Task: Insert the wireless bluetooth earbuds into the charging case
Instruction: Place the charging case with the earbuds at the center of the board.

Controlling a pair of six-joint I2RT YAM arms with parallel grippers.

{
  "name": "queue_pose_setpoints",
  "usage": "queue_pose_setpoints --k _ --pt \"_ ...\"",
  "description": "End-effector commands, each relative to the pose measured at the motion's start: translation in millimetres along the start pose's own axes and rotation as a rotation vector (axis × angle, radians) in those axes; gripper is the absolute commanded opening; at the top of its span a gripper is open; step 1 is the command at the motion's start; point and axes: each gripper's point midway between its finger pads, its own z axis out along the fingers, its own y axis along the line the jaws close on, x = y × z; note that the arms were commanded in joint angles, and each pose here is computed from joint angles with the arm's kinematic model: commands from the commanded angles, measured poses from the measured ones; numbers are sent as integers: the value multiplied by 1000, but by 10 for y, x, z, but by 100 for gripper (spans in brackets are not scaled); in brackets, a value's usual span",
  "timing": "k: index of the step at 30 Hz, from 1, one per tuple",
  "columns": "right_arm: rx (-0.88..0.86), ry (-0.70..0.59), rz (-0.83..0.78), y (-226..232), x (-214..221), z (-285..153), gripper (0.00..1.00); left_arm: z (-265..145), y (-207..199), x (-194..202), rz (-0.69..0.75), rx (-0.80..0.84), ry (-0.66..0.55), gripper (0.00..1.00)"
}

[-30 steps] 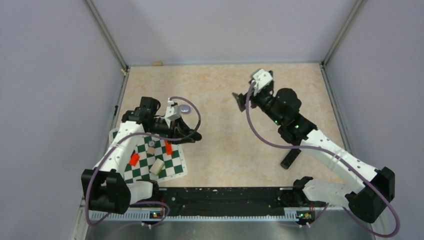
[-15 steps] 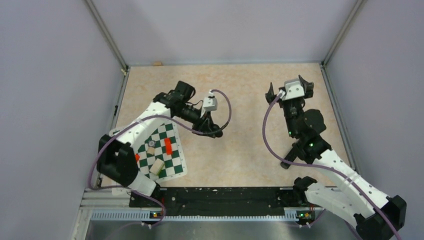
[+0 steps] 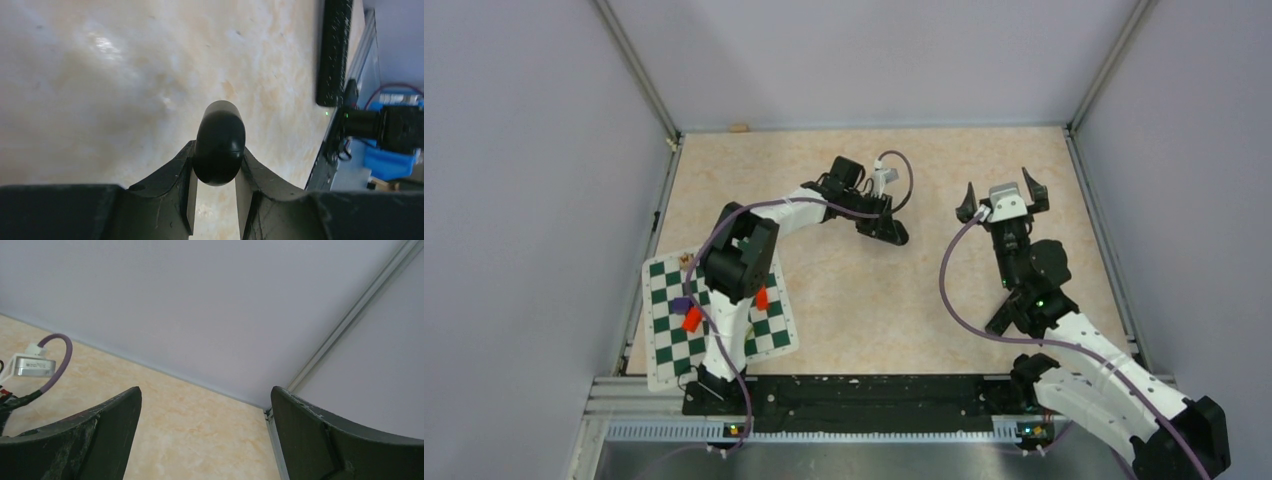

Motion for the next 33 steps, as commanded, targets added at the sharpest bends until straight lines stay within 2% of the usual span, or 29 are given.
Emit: queue_pose_setpoints --k 1,6,10,12,14,15,16,20,24,27,29,33 --pt "29 -76 17 -83 -154 10 99 135 127 -339 -195 -78 -94 3" --pt "7 -70 25 -25 -122 18 99 173 308 -286 -251 -160 -87 18" --pt "12 -72 25 -33 -128 16 99 208 338 -275 -277 -164 -72 24" --pt "13 -73 24 -37 -129 12 99 223 346 -268 -284 -161 -68 40" --pt "13 -74 23 -38 -131 9 99 220 335 -293 -284 -155 -72 70" --pt "15 -74 22 -44 -134 11 99 219 327 -302 -283 -153 -73 92" --pt "19 -76 22 -53 -136 9 99 219 319 -316 -281 -152 -74 98" --pt "33 -81 21 -87 -150 1 99 115 213 -456 -244 -135 -89 99" --pt "61 -92 15 -176 -193 -12 99 -326 -72 -813 -99 -108 -165 99" --pt "97 -99 32 -277 -252 -23 99 -895 -340 -1098 52 -108 -264 99" --pt "63 -78 26 -258 -293 -4 99 -1417 -592 -1268 205 -118 -331 99" --pt "-249 17 14 143 -390 -38 99 -2494 -1018 -1280 508 -236 -467 99"
